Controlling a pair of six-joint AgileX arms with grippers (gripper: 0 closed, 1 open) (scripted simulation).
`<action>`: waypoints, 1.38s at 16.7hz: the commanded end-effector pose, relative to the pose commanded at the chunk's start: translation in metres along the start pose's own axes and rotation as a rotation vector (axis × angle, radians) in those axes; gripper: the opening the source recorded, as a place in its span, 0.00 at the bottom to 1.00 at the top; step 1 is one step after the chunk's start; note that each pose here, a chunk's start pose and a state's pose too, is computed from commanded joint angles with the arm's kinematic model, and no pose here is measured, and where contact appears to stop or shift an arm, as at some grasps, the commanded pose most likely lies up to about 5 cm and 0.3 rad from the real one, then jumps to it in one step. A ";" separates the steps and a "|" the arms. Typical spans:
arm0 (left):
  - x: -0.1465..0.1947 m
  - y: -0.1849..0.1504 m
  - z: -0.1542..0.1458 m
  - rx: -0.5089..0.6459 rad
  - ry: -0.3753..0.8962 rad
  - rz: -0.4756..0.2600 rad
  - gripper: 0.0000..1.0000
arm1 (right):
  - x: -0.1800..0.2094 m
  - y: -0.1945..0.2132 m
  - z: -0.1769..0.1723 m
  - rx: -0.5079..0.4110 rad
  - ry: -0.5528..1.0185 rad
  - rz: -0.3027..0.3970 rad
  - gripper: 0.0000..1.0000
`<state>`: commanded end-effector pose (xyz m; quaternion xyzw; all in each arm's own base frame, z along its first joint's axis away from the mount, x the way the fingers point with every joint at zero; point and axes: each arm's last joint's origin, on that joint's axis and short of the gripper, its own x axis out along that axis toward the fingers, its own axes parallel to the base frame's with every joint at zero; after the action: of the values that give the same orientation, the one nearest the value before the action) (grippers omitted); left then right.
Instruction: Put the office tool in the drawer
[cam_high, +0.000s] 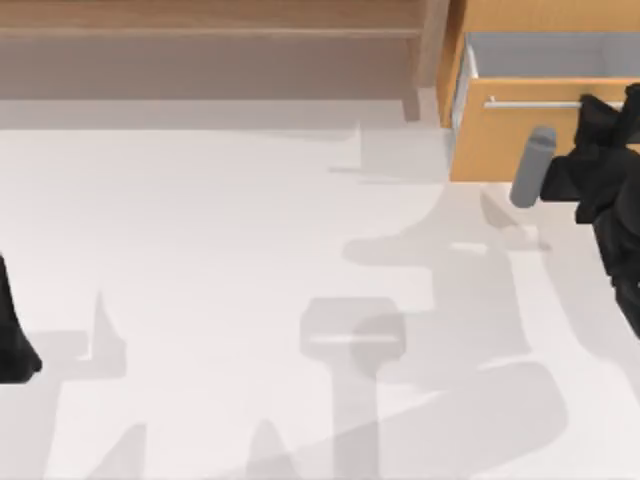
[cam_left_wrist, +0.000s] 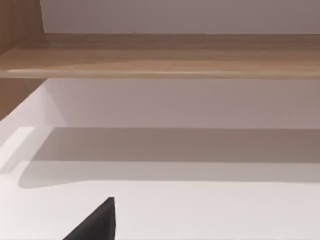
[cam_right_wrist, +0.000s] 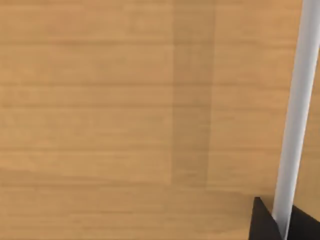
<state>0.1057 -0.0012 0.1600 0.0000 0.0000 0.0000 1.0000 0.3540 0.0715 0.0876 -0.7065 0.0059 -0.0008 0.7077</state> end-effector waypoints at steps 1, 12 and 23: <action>0.000 0.000 0.000 0.000 0.000 0.000 1.00 | 0.008 0.000 0.000 0.001 0.000 -0.001 0.00; 0.000 0.000 0.000 0.000 0.000 0.000 1.00 | 0.037 -0.001 -0.001 0.004 0.006 0.001 0.00; 0.000 0.000 0.000 0.000 0.000 0.000 1.00 | 0.085 -0.001 0.000 0.004 -0.001 0.002 0.00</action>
<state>0.1057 -0.0012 0.1600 0.0000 0.0000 0.0000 1.0000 0.4393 0.0706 0.0883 -0.7052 0.0064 0.0003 0.7090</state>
